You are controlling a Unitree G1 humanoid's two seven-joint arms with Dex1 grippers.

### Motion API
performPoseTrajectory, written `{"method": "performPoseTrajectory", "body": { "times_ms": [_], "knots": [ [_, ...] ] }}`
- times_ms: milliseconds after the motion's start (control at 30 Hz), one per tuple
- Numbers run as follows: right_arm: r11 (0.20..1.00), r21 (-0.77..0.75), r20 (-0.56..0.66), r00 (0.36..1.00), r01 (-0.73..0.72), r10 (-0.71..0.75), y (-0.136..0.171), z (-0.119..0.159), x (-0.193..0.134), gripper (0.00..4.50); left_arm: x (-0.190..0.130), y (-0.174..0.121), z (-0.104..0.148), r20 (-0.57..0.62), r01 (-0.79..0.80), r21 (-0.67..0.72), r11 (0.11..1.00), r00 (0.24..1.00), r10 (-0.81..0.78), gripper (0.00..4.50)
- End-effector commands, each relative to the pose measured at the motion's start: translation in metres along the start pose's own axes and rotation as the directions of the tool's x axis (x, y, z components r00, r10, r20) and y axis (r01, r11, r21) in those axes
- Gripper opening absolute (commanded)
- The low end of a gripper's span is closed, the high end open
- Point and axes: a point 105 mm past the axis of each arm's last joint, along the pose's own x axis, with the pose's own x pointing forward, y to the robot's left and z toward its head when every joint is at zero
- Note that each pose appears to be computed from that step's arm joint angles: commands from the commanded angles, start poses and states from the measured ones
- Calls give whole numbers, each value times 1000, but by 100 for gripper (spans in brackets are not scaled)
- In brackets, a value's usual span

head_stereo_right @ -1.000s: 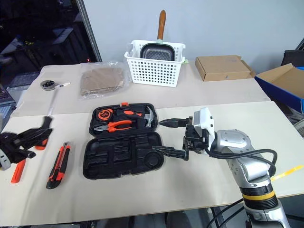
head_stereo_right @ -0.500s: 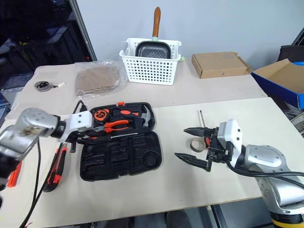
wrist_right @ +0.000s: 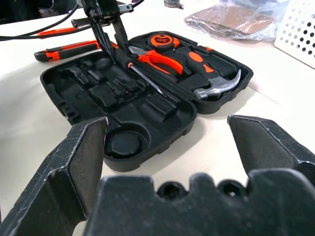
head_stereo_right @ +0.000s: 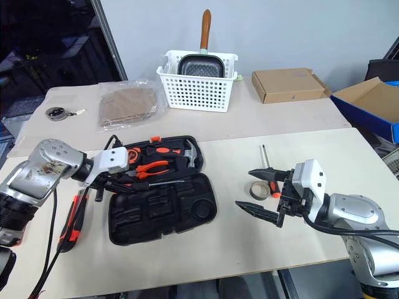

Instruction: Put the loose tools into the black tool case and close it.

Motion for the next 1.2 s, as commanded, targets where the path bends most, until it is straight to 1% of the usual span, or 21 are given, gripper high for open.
{"method": "performPoseTrajectory", "body": {
  "times_ms": [33,233,400,533,767,967,1033,1200],
  "knots": [
    [998,-56,38,999,-24,26,0,13,-1,450,-8,-8,10,41,23,-54,998,999,-20,85],
    [997,-69,36,998,-39,42,-3,13,-1,450,-21,-13,22,72,8,-95,995,997,-1,85],
    [996,-72,49,997,-48,52,-2,14,4,450,-18,-32,25,101,58,-162,985,994,-42,85],
    [996,-72,52,997,-52,56,-1,15,5,450,-11,-36,15,70,35,-198,980,997,-21,85],
    [996,-78,51,997,-54,58,0,16,4,450,2,-22,-4,16,-45,-259,965,999,51,85],
    [996,-80,44,998,-51,54,1,17,2,450,5,-19,-15,-34,-56,-229,972,998,49,85],
    [995,-80,44,998,-51,55,1,16,2,450,7,-13,-21,-66,-88,-192,977,995,76,85],
    [995,-82,47,997,-59,63,0,17,5,450,9,-4,-22,-86,-101,-101,990,992,92,85]
  ]
}}
